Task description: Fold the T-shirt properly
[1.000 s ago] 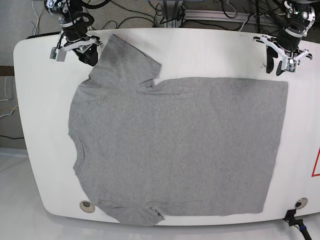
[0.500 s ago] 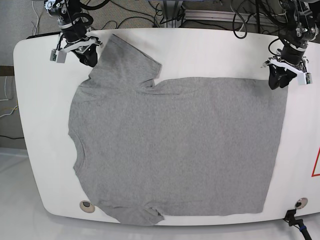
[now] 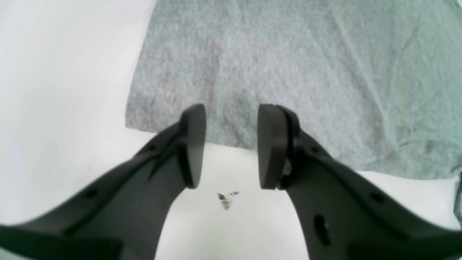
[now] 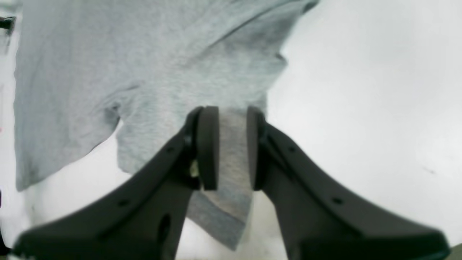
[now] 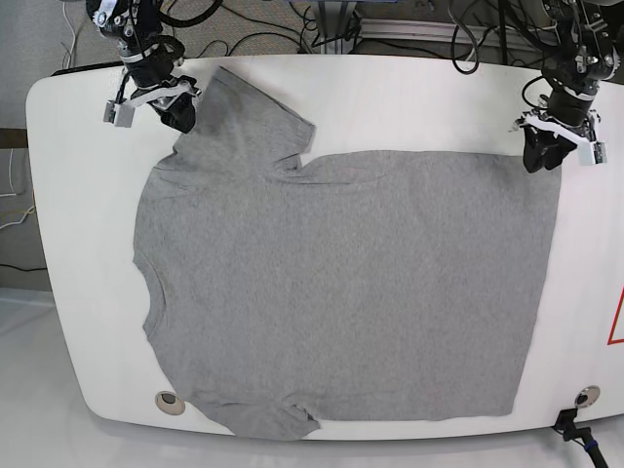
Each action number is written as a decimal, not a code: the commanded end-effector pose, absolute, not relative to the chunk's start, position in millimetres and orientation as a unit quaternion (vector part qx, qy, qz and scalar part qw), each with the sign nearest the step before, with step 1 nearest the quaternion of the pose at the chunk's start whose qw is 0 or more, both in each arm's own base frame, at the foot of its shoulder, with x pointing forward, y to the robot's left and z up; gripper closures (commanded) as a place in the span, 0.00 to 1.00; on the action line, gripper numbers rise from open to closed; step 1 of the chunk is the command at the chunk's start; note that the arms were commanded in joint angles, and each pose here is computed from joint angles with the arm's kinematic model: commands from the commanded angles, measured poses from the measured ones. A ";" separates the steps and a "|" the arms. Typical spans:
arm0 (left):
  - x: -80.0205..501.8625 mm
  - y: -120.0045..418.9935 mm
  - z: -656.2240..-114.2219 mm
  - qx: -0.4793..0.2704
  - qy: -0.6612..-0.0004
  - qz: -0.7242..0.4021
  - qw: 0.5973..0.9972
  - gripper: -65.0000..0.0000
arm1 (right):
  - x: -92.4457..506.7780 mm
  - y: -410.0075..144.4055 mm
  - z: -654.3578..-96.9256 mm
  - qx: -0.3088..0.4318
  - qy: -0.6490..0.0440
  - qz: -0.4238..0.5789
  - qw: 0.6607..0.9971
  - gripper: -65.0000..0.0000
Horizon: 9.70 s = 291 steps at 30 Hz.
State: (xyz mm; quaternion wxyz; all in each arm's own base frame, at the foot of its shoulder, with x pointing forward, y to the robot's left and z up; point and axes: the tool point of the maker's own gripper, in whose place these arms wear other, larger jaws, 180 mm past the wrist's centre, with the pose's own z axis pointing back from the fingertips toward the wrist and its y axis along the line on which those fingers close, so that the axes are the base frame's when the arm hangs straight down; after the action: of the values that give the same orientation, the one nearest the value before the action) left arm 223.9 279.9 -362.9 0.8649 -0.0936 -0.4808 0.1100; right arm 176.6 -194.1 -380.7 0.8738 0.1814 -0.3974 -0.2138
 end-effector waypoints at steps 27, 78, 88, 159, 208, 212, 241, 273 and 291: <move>213.2 311.5 -392.7 -0.077 -0.455 0.156 0.873 0.66 | 194.4 -162.4 -384.8 0.276 -0.387 -0.224 0.851 0.80; 220.9 336.9 -404.2 -0.029 -0.434 0.207 0.876 0.67 | 170.2 -165.4 -405.6 0.268 -0.365 -0.266 0.851 0.78; 222.2 326.7 -407.1 -0.042 -0.438 0.184 0.879 0.67 | 162.7 -163.5 -412.2 0.264 -0.349 -0.272 0.857 0.79; 216.3 343.6 -405.5 0.022 -0.428 0.181 0.885 0.57 | 157.0 -159.5 -421.8 0.256 -0.325 -0.257 0.873 0.79; 211.0 305.5 -372.6 -0.027 -0.451 0.069 0.890 0.80 | 175.0 -163.2 -376.8 0.254 -0.389 -0.092 0.881 0.89; 215.5 300.8 -358.0 -0.023 -0.465 0.053 0.883 0.71 | 178.8 -167.1 -371.1 0.244 -0.394 -0.104 0.880 0.62; 202.8 344.2 -332.2 0.006 -0.484 0.103 0.869 0.27 | 177.0 -177.7 -359.9 0.224 -0.406 -0.116 0.878 0.39; 218.3 345.4 -330.1 0.002 -0.489 0.108 0.866 0.27 | 128.2 -166.3 -410.3 0.242 -0.323 -0.177 0.898 0.39; 218.3 345.4 -330.1 0.002 -0.489 0.108 0.866 0.27 | 165.1 -154.1 -423.6 0.268 -0.327 -0.193 0.885 0.39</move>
State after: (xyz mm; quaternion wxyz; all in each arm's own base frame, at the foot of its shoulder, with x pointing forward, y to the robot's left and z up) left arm 212.6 341.5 -343.1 0.8748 -0.0026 -0.4702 0.1166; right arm 169.4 -152.9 -414.6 0.8807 0.2696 -0.3419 -0.1866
